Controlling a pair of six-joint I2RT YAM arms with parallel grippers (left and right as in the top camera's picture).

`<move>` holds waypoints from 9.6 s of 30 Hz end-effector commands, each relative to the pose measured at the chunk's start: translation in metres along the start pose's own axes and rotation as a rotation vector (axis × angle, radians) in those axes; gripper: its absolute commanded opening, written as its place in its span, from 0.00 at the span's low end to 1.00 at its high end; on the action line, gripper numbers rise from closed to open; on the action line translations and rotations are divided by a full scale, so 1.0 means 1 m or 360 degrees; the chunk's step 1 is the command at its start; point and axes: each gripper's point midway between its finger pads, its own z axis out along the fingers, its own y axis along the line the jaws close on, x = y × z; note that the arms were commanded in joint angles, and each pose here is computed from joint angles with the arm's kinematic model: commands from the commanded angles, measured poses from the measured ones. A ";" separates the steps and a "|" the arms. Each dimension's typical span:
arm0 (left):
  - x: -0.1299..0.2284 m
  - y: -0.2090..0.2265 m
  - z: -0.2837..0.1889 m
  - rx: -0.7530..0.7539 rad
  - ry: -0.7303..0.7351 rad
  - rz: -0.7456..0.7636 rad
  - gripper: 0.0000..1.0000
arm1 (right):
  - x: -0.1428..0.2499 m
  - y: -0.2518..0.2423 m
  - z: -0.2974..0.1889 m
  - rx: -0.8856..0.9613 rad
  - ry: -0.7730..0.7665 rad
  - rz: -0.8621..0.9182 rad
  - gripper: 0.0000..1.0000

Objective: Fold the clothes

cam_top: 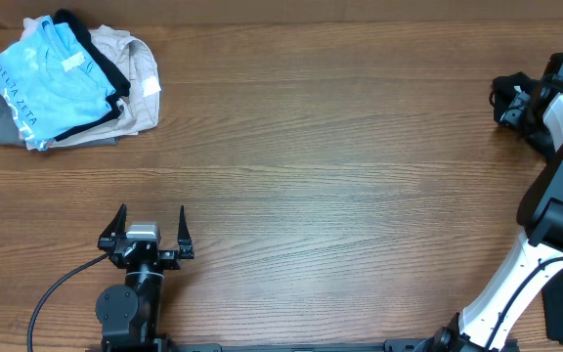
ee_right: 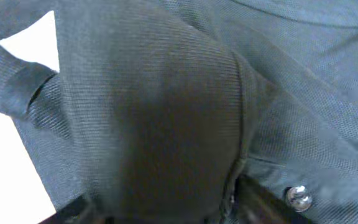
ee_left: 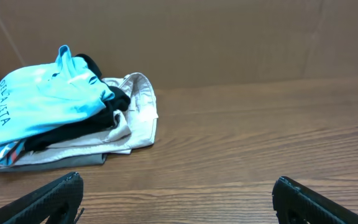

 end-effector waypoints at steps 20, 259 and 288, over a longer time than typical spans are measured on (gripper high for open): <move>0.000 0.002 0.000 -0.0018 -0.0009 0.0025 1.00 | 0.034 0.144 -0.039 -0.0822 0.0168 -0.0185 0.06; 0.000 0.002 0.000 -0.0018 -0.0009 0.0025 1.00 | 0.302 0.317 -0.256 -0.0841 0.0802 -0.1013 0.04; 0.000 0.002 0.000 -0.0018 -0.0009 0.0025 1.00 | 0.389 0.221 -0.417 -0.0416 0.0398 -0.1048 0.15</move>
